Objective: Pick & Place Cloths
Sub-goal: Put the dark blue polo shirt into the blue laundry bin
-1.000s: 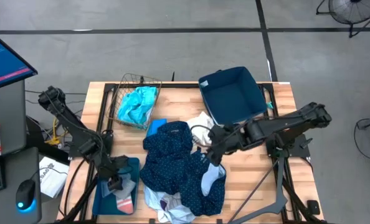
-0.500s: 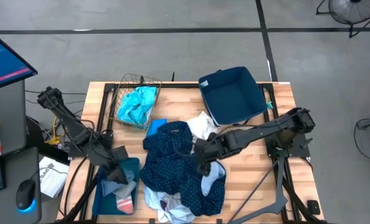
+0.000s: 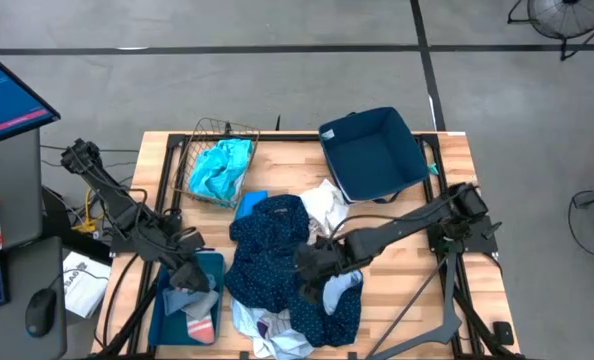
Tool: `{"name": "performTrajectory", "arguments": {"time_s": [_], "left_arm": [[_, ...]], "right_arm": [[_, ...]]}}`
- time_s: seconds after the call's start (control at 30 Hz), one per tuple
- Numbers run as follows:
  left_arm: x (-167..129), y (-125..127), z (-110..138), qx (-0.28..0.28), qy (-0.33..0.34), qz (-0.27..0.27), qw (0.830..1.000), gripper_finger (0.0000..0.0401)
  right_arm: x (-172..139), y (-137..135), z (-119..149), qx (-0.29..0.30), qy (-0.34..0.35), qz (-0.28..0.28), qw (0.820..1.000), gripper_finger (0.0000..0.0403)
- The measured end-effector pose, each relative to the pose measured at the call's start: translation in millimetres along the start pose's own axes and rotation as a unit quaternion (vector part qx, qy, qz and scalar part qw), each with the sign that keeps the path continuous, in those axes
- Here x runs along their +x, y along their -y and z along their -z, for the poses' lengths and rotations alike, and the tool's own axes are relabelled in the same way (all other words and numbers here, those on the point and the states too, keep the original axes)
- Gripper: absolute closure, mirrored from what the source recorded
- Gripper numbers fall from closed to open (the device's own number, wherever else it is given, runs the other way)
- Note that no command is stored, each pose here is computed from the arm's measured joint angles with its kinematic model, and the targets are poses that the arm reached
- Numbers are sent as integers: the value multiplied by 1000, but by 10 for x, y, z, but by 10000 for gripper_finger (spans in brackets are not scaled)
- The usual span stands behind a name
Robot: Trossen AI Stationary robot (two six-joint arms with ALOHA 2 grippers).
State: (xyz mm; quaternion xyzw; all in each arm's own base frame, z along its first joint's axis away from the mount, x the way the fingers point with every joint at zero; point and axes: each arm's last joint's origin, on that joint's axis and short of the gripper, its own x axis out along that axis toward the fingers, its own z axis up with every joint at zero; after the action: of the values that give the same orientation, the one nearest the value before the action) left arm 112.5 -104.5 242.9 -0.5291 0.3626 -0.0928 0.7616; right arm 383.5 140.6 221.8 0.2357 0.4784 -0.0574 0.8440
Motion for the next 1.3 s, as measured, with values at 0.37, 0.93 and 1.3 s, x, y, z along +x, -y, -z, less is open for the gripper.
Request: {"name": "performTrajectory", "arguments": {"time_s": [0.37,0.93,1.3], "left_arm": [[-1,8,-5,97,7,3,995,100],[-2,8,-17,190,28,-4,981,100],[-4,16,-43,189,71,-12,979,100]], "right_arm": [[570,-86,-58,95,-1,52,994,119],[-181,-369,-603,126,83,104,983,394],[-1920,97,-970,128,288,193,929,398]]}}
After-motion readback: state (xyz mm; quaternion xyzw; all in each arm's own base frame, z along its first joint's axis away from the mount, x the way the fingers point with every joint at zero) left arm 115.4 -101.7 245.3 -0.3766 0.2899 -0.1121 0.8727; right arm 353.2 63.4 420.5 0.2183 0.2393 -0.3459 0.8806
